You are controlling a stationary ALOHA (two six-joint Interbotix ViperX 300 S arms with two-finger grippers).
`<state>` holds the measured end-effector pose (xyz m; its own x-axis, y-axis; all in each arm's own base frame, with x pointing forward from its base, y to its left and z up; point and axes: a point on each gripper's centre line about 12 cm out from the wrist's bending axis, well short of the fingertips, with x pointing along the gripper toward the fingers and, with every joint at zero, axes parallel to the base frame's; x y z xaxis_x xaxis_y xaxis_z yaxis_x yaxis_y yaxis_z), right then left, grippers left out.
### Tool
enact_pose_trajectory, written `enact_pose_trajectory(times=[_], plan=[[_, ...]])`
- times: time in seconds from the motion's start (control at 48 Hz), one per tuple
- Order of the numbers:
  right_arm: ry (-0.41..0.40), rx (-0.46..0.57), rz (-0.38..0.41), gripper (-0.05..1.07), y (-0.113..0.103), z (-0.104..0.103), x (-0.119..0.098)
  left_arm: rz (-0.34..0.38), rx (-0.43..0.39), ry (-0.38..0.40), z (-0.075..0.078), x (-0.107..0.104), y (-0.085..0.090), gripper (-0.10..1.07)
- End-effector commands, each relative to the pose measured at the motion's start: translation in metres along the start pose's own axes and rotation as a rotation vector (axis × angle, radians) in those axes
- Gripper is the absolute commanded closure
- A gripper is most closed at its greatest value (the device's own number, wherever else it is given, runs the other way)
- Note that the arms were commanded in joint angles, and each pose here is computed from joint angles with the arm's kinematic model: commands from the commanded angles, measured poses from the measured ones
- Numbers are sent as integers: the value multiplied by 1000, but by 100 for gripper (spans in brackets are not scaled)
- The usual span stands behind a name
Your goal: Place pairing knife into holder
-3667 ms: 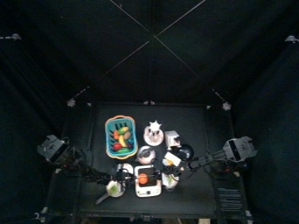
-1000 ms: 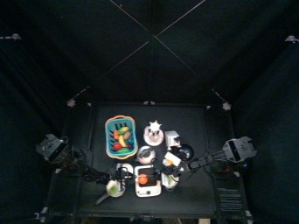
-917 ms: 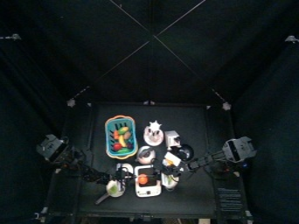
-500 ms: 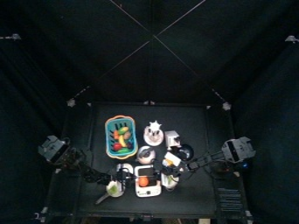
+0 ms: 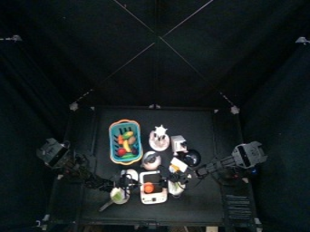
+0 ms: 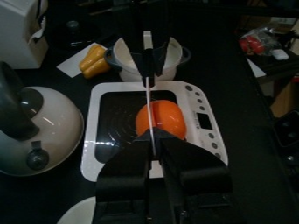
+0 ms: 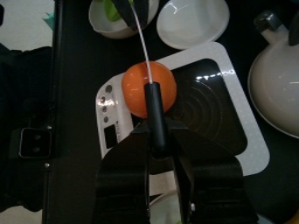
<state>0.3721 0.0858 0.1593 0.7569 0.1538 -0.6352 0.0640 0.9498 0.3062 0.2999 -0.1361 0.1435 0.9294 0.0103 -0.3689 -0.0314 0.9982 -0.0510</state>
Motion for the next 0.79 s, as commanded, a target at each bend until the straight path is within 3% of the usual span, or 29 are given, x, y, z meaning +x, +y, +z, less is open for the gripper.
enact_pose_trajectory(times=[0.0,0.771], plan=[[-13,7,5,62,2,4,-3,-21,-14,-21,7,-2,-8,46],[15,23,-9,62,-2,-4,4,-8,-5,16,-6,7,-13,46]])
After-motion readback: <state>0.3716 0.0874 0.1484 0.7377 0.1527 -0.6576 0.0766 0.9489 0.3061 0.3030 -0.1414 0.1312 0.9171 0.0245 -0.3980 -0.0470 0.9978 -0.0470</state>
